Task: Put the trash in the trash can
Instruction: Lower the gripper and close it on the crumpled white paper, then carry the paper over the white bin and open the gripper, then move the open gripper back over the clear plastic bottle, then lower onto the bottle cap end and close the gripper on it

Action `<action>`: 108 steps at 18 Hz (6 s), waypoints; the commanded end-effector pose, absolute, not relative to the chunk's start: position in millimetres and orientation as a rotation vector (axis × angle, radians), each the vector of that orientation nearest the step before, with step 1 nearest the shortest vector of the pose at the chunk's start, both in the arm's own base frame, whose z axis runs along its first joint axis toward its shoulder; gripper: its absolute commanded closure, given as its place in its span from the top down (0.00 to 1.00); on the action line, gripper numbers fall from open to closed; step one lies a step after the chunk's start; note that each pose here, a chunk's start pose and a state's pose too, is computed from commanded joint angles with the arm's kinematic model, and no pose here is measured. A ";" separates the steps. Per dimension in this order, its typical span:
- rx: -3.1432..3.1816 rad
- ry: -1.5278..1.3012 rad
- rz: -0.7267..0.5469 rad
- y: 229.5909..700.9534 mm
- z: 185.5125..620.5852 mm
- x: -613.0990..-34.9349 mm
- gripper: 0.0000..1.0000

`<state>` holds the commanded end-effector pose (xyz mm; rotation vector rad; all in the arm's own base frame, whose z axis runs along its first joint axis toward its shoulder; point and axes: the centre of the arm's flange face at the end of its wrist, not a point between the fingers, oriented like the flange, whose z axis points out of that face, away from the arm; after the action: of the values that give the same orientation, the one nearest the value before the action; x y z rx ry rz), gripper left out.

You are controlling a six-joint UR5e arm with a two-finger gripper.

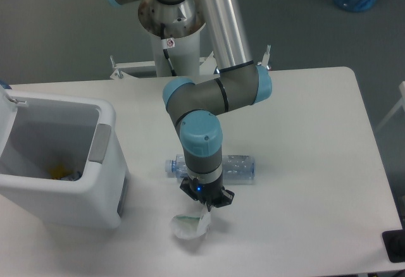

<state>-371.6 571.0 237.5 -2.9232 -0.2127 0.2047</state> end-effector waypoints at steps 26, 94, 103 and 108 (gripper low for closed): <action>-2.263 -0.169 -0.130 563.6 551.4 -217.6 0.00; -2.879 1.058 0.039 494.3 205.9 -282.5 1.00; -2.933 1.085 0.048 502.3 187.2 -281.4 0.95; -2.960 1.041 0.065 511.1 186.4 -282.1 0.71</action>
<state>-282.1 511.1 186.4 -2.9596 1.0409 0.0655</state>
